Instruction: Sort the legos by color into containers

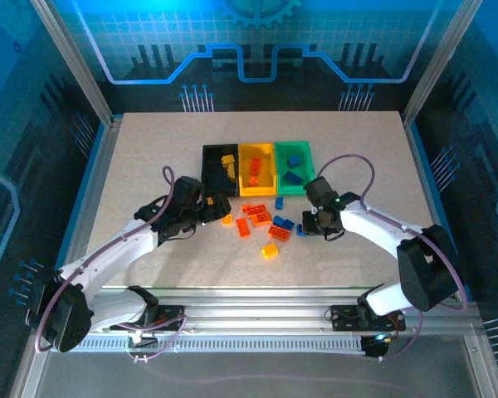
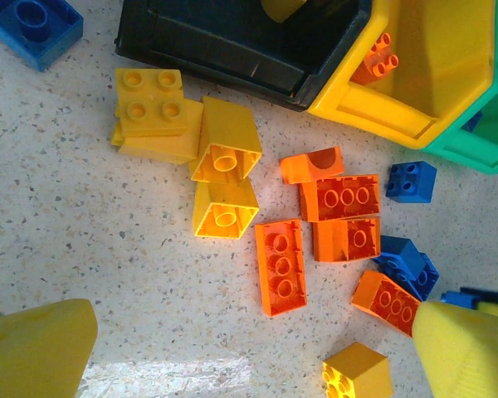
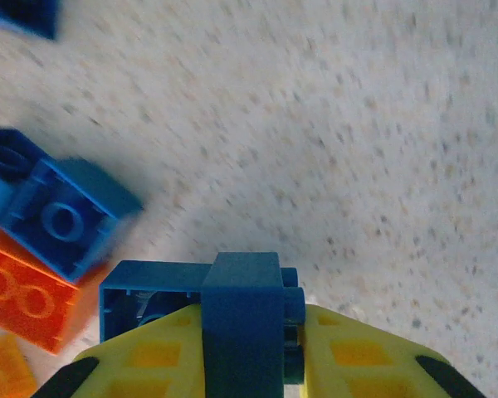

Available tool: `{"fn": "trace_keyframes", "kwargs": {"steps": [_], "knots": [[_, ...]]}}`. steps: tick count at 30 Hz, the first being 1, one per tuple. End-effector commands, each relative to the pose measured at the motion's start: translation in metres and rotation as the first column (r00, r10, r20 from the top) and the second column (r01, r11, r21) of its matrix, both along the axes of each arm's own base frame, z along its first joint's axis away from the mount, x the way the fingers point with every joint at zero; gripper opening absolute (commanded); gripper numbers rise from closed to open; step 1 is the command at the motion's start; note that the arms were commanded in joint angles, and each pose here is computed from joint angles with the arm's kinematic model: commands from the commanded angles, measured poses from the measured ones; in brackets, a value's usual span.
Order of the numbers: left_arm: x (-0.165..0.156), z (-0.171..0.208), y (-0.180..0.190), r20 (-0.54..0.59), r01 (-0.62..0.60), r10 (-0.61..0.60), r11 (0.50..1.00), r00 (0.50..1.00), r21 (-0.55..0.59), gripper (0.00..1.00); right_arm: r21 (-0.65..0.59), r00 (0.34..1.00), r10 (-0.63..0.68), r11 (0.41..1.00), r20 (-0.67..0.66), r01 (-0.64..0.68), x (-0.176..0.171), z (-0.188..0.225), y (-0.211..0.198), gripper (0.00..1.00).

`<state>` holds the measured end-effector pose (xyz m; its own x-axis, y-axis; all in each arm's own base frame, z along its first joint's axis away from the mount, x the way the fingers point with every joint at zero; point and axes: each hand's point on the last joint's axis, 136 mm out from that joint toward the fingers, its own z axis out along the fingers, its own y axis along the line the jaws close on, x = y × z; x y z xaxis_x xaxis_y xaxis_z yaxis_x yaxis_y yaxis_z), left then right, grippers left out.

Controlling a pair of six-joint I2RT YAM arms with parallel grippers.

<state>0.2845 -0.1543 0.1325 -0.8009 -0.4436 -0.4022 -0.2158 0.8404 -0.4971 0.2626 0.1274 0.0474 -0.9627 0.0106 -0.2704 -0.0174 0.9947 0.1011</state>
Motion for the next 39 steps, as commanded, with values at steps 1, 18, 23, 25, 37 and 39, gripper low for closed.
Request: {"fn": "trace_keyframes", "kwargs": {"steps": [1, 18, 23, 25, 37, 39], "knots": [[-0.001, 0.0, 0.0, -0.004, -0.007, 0.007, 1.0, 1.0, -0.025, 0.99, -0.015, 0.999, -0.035, 0.999, 0.001, 0.035, 0.002, -0.007, -0.003, 0.3], [-0.002, -0.003, 0.001, -0.014, -0.016, 0.016, 0.999, 1.0, -0.036, 0.99, -0.047, 0.996, -0.087, 0.995, 0.022, 0.088, 0.007, -0.012, -0.022, 0.48], [-0.001, -0.006, 0.0, -0.02, -0.019, 0.018, 0.999, 1.0, -0.038, 0.99, -0.021, 0.995, -0.093, 0.995, 0.042, 0.094, 0.016, -0.009, -0.021, 0.51], [-0.001, -0.007, 0.0, -0.025, -0.018, 0.017, 0.999, 1.0, -0.039, 0.99, -0.033, 0.994, -0.104, 0.994, 0.037, 0.105, 0.019, -0.011, -0.024, 0.45], [-0.001, -0.011, 0.002, -0.034, -0.018, 0.017, 0.999, 0.999, -0.029, 0.99, -0.007, 0.995, -0.099, 0.995, -0.001, 0.099, 0.021, -0.025, -0.02, 0.28], [-0.001, -0.013, 0.002, -0.037, -0.019, 0.018, 0.999, 0.999, -0.026, 0.99, -0.005, 0.995, -0.094, 0.996, 0.027, 0.094, 0.024, -0.014, -0.021, 0.26]]}}
